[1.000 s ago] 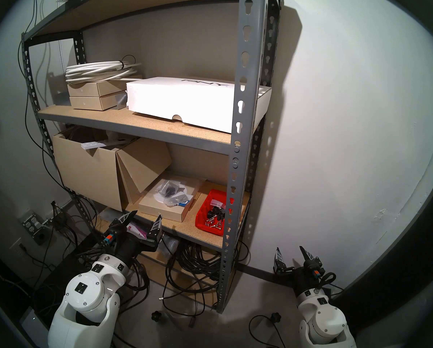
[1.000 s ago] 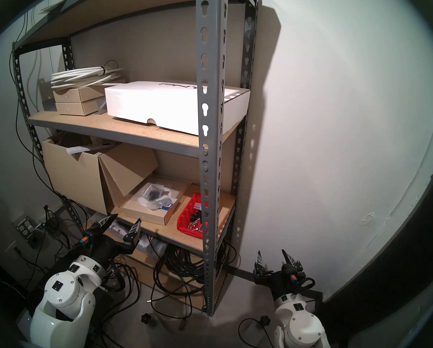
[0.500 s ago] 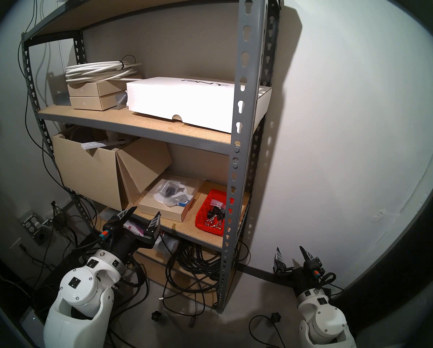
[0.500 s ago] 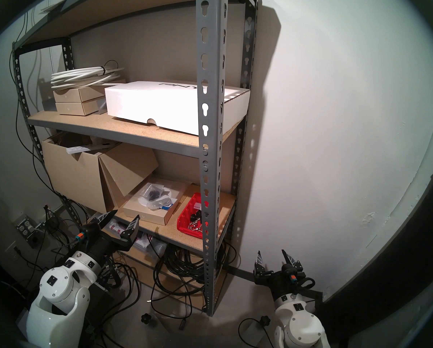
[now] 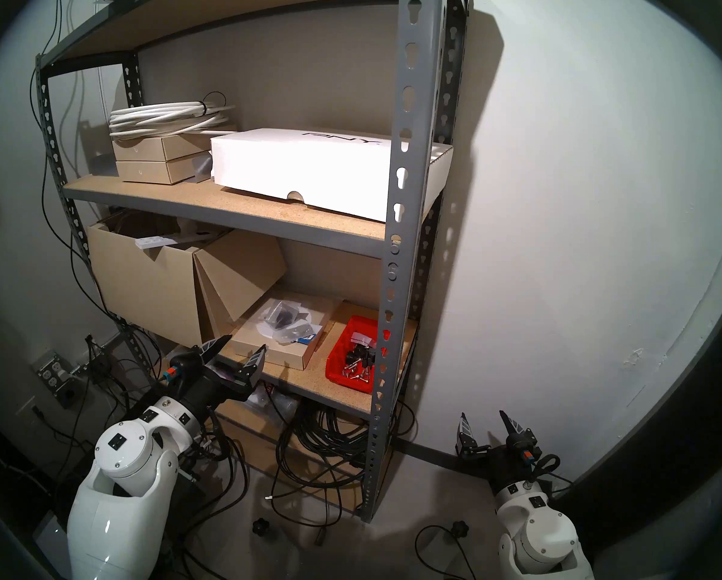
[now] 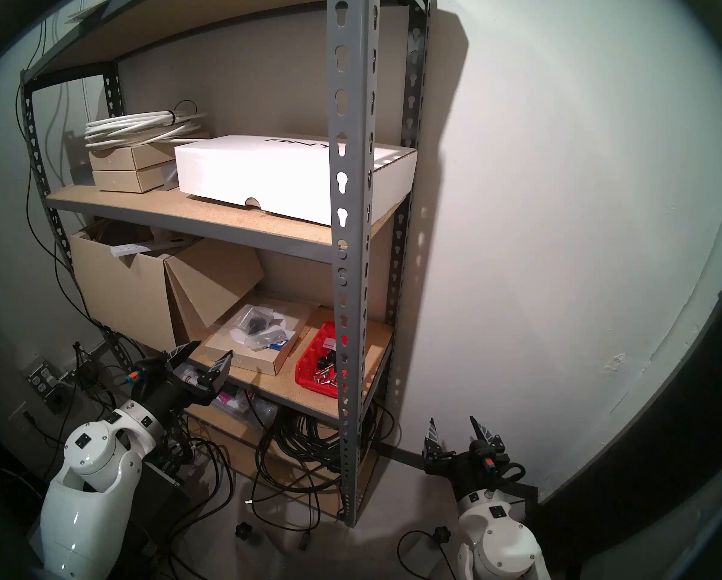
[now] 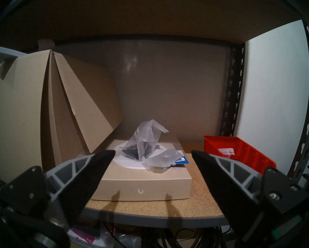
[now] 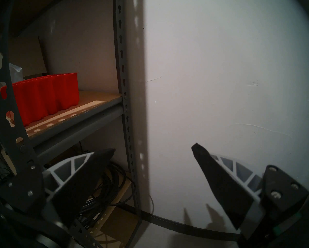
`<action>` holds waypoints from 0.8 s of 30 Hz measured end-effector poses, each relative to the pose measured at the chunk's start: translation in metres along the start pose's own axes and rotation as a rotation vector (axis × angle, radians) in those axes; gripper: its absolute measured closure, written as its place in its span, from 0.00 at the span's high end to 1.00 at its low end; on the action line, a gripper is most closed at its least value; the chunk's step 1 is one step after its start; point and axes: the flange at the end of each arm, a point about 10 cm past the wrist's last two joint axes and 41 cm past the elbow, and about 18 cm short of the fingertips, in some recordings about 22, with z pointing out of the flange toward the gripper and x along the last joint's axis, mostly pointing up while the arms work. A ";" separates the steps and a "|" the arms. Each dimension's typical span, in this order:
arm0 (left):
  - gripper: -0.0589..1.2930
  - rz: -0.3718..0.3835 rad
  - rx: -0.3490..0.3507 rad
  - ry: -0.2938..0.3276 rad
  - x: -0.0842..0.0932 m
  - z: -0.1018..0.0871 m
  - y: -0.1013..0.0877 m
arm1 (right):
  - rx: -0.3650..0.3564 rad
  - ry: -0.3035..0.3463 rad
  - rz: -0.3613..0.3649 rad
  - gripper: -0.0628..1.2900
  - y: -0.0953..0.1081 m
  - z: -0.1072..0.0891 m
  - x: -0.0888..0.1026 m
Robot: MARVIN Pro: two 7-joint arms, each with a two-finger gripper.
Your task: Organize the rack shelf by putting things into a case
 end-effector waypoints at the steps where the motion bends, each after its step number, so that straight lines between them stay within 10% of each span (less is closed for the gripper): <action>1: 0.93 -0.003 -0.004 -0.002 0.000 0.002 -0.001 | 0.000 0.000 0.000 0.97 0.000 0.000 0.000; 24: 0.93 -0.026 -0.061 -0.054 -0.012 0.067 -0.015 | 0.000 -0.001 0.000 0.97 0.000 0.000 0.000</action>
